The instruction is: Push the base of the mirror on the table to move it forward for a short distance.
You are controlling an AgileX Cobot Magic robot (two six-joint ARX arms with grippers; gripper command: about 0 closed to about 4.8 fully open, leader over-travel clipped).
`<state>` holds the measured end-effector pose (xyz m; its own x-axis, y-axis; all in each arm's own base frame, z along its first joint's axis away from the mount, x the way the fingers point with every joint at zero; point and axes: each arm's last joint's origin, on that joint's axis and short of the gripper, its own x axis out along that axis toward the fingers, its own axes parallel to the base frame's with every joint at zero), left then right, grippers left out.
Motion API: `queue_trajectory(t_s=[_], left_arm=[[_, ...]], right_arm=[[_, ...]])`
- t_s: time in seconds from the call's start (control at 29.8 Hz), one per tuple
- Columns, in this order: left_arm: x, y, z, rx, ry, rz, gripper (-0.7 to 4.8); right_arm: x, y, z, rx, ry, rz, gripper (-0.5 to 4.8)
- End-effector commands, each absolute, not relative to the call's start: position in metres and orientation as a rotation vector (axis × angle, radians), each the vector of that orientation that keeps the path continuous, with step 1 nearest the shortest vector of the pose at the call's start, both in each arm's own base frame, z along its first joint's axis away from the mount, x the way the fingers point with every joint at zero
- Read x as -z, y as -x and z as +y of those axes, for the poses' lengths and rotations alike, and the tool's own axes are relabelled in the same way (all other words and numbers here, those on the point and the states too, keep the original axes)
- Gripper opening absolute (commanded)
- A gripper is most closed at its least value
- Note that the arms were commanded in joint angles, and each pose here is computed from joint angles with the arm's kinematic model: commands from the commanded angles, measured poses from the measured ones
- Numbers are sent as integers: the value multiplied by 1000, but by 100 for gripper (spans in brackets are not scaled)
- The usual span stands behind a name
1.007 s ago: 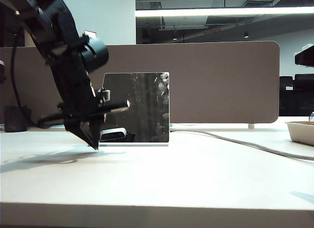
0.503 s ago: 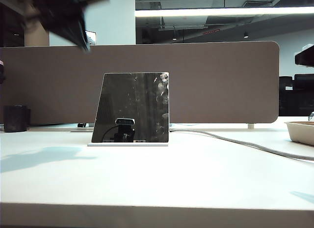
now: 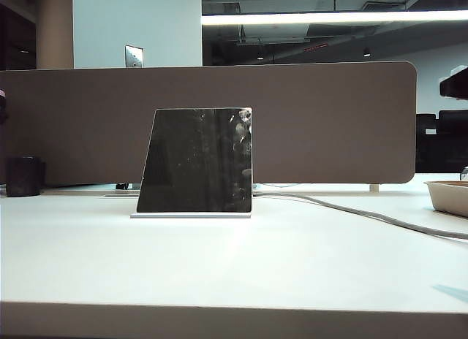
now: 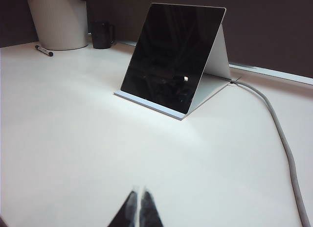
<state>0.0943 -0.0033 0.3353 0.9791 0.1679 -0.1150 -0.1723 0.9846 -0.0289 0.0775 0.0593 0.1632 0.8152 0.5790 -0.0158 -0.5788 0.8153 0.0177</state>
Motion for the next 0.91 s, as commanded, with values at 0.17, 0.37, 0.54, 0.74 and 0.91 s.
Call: queue_trajectory(t_s=[0.17,0.37,0.54,0.74,0.91], left_arm=[[-284,-65,6,-266,10,41,-2],[-233,-70,4,-195,110,-15,-2],[-204,-83,0,-54,129,18,-2],[-178,-91,-3,29,87,81,-2],[-160,-95,-6,114,60,108,-2]], right_arm=[[-165,-77,59,-619,-17,7,22],[-165,-77,59,-619,-17,8,22],[-165,-77,59,-622,-18,7,22],[-165,-78,59,-618,-17,7,22],[-165,-77,59,-619,-17,8,22]])
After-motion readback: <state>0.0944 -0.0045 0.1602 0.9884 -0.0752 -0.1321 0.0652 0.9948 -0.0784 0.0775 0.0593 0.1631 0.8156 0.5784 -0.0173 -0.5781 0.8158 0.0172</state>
